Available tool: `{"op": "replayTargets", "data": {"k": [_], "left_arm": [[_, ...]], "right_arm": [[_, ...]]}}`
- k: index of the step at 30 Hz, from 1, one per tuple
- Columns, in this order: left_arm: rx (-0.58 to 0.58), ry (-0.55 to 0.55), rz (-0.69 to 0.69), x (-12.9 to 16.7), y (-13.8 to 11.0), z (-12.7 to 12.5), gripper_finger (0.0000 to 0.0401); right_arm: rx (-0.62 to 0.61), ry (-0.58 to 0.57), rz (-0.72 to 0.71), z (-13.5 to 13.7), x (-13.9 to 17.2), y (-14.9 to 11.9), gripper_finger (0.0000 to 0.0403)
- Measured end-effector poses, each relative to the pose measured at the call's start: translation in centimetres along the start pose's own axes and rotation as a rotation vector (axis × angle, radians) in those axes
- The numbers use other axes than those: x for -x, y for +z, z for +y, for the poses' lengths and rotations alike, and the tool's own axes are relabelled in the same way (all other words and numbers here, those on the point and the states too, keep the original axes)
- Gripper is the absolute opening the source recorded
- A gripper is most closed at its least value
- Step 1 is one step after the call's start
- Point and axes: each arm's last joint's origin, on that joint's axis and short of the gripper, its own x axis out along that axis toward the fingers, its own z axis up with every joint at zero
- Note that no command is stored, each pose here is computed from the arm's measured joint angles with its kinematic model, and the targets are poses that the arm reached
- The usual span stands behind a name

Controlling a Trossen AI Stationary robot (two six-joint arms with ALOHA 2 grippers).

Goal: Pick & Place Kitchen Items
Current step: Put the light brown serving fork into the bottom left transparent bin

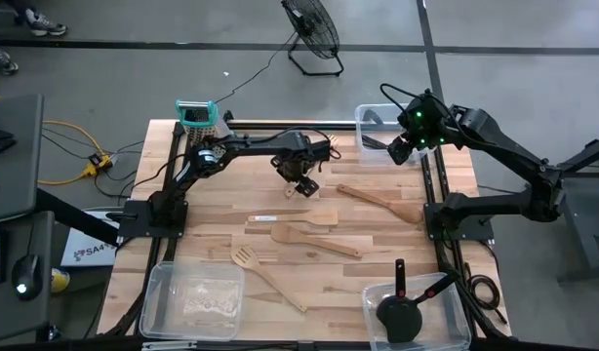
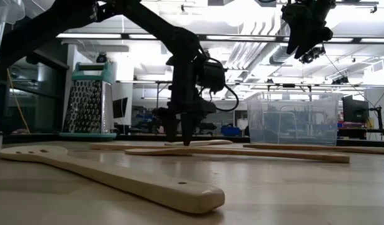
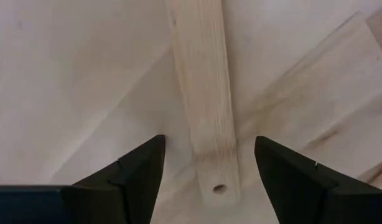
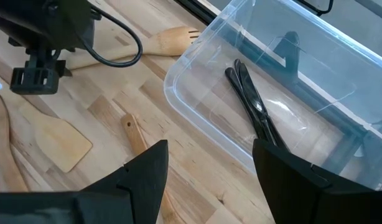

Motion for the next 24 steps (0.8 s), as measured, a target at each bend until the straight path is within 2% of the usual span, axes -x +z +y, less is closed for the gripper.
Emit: {"op": "replayTargets", "data": {"k": [4, 7, 19, 24], "left_arm": [[0.0, 0.003, 0.007, -0.7, -0.4, 0.2, 0.0245], [0.002, 0.0, 0.034, -1.6, -0.8, 0.4, 0.0229], [-0.014, 0.037, 0.046, -3.0, -1.6, 0.1, 0.0089], [-0.035, 0.041, 0.045, -3.0, -1.7, -0.1, 0.0086]], "right_arm": [[0.0, 0.0, 0.0, 0.0, 0.0, 0.0, 0.0226], [0.0, 0.0, 0.001, 0.0, 0.0, 0.0, 0.0226], [0.0, -0.001, 0.003, 0.0, 0.0, 0.0, 0.0226], [0.0, -0.001, 0.003, 0.0, 0.0, 0.0, 0.0226]]}}
